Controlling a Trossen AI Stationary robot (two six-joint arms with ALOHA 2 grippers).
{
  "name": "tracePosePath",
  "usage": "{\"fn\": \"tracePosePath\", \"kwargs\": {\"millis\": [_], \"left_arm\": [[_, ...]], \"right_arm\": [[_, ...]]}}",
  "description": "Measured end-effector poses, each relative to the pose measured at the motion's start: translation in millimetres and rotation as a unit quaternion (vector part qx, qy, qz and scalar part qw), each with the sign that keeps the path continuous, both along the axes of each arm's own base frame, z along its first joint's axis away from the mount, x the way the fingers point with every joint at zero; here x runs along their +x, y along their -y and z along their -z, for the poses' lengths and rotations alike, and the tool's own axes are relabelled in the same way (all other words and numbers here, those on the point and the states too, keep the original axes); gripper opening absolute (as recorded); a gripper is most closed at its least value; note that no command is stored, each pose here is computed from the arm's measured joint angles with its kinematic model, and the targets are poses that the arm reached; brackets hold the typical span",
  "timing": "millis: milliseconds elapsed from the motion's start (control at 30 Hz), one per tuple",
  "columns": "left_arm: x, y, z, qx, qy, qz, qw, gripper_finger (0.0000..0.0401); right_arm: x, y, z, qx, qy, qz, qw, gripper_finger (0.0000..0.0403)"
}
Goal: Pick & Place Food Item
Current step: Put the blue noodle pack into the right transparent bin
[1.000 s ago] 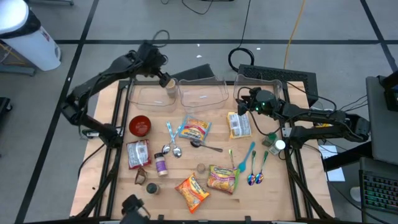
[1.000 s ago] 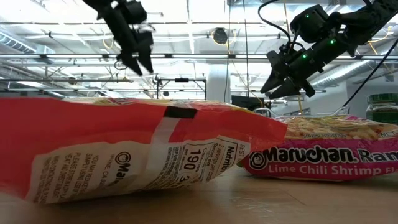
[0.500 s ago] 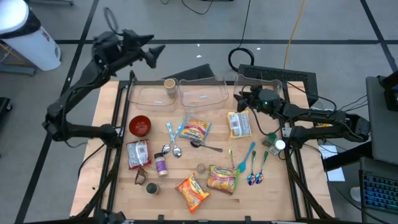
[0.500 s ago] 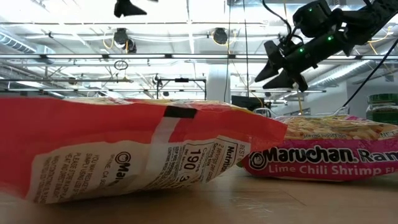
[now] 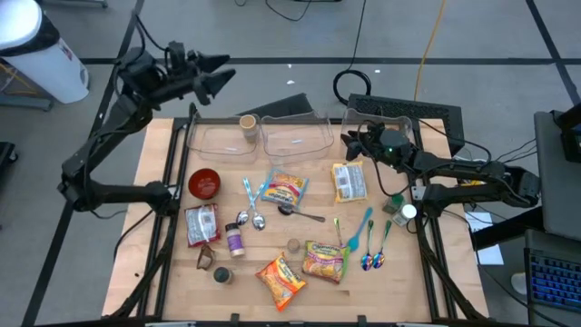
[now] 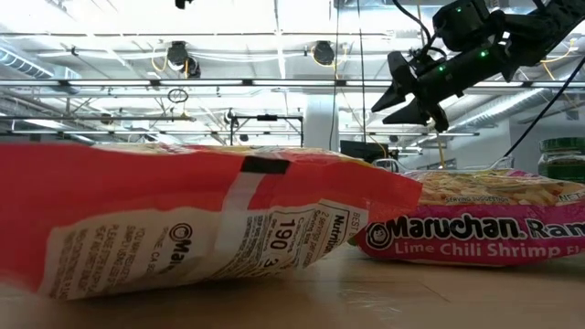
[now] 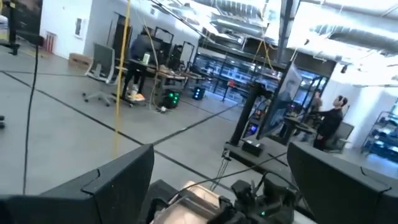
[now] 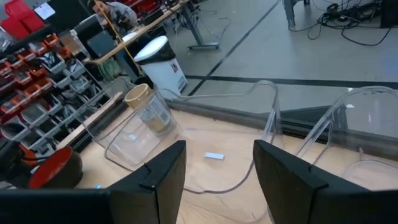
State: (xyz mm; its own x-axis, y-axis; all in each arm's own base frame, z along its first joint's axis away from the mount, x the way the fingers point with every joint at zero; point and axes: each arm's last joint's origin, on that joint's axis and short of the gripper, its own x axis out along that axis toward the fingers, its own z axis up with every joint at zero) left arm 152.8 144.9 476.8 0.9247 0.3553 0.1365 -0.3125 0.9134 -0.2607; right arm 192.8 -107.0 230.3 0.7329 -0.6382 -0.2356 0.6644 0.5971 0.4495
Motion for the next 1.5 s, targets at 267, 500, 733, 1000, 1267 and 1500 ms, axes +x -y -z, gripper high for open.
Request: {"fn": "tracePosePath", "kwargs": {"millis": [267, 500, 733, 1000, 1267, 1500], "left_arm": [[-8, 24, 9, 0.017, -0.046, -0.028, 0.998, 0.0376], [6, 32, 60, -0.018, -0.023, -0.049, 0.998, 0.0376], [2, 41, 120, -0.077, 0.002, -0.09, 0.993, 0.0376], [-8, 60, 165, -0.113, -0.058, -0.08, 0.989, 0.0376], [-7, 81, 194, -0.136, -0.213, -0.085, 0.964, 0.0376], [-4, 97, 204, -0.132, -0.269, -0.058, 0.952, 0.0376]], "right_arm": [[0, 0, 0, 0.007, 0.006, 0.002, 1.0, 0.0183], [0, 0, 0, 0.008, 0.007, 0.002, 1.0, 0.0183], [0, 0, 1, 0.012, 0.001, 0.003, 1.0, 0.0183], [0, 0, 1, 0.013, 0.001, 0.003, 1.0, 0.0183], [0, 0, 2, 0.013, 0.001, 0.002, 1.0, 0.0183], [0, 0, 1, 0.013, 0.001, 0.001, 1.0, 0.0183]]}}
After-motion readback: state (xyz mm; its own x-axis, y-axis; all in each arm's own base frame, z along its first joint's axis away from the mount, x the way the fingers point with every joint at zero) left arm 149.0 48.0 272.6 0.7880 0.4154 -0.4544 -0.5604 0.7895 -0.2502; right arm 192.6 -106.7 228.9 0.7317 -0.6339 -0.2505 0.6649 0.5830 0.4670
